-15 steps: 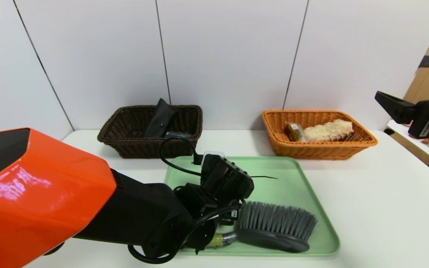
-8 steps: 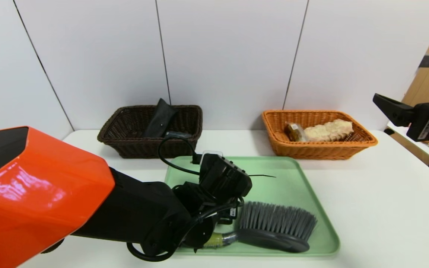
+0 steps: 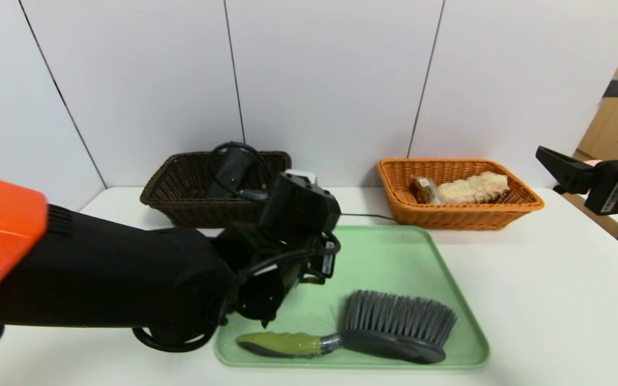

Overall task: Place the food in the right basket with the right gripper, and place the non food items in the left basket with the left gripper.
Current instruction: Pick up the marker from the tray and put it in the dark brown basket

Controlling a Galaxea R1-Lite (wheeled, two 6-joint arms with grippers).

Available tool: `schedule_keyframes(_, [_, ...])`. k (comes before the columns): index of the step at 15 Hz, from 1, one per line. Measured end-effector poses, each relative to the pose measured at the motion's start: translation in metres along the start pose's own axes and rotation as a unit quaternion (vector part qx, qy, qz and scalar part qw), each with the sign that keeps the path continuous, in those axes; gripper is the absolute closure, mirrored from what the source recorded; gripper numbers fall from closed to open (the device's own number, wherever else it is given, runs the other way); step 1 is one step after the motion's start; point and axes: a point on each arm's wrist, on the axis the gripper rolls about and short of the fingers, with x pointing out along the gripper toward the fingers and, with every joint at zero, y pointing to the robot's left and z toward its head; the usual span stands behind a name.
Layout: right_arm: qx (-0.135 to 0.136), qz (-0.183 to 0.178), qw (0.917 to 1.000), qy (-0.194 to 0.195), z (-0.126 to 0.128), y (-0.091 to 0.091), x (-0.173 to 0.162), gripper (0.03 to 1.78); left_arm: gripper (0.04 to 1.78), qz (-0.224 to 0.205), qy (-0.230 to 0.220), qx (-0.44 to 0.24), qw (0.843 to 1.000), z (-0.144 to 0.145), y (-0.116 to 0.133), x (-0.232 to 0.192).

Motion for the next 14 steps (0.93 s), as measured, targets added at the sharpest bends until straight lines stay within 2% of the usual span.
schedule_keyframes(2, [-0.001,0.002,1.0,0.003,-0.005,0.0,-0.002,0.11,1.76,0.026,-0.048,0.011,0.998,0.027,0.027,-0.006])
schedule_keyframes(4, [-0.003,0.005,1.0,-0.001,-0.008,0.0,-0.004,0.11,1.76,0.072,-0.102,0.013,0.992,0.05,0.065,-0.002])
schedule_keyframes(8, [-0.004,0.006,1.0,0.0,-0.01,0.0,-0.007,0.11,1.76,0.149,-0.232,0.03,0.961,0.083,0.149,0.021])
schedule_keyframes(9, [-0.004,0.006,1.0,0.001,-0.011,0.0,-0.008,0.11,1.76,0.167,-0.245,0.036,0.955,0.081,0.167,0.028])
schedule_keyframes(11, [-0.004,0.007,1.0,0.004,-0.013,0.0,-0.008,0.11,1.76,0.195,-0.225,0.043,0.954,0.068,0.191,0.043])
schedule_keyframes(14, [-0.004,0.006,1.0,0.006,-0.015,0.0,-0.009,0.11,1.76,0.213,-0.2,0.043,0.955,0.051,0.207,0.062])
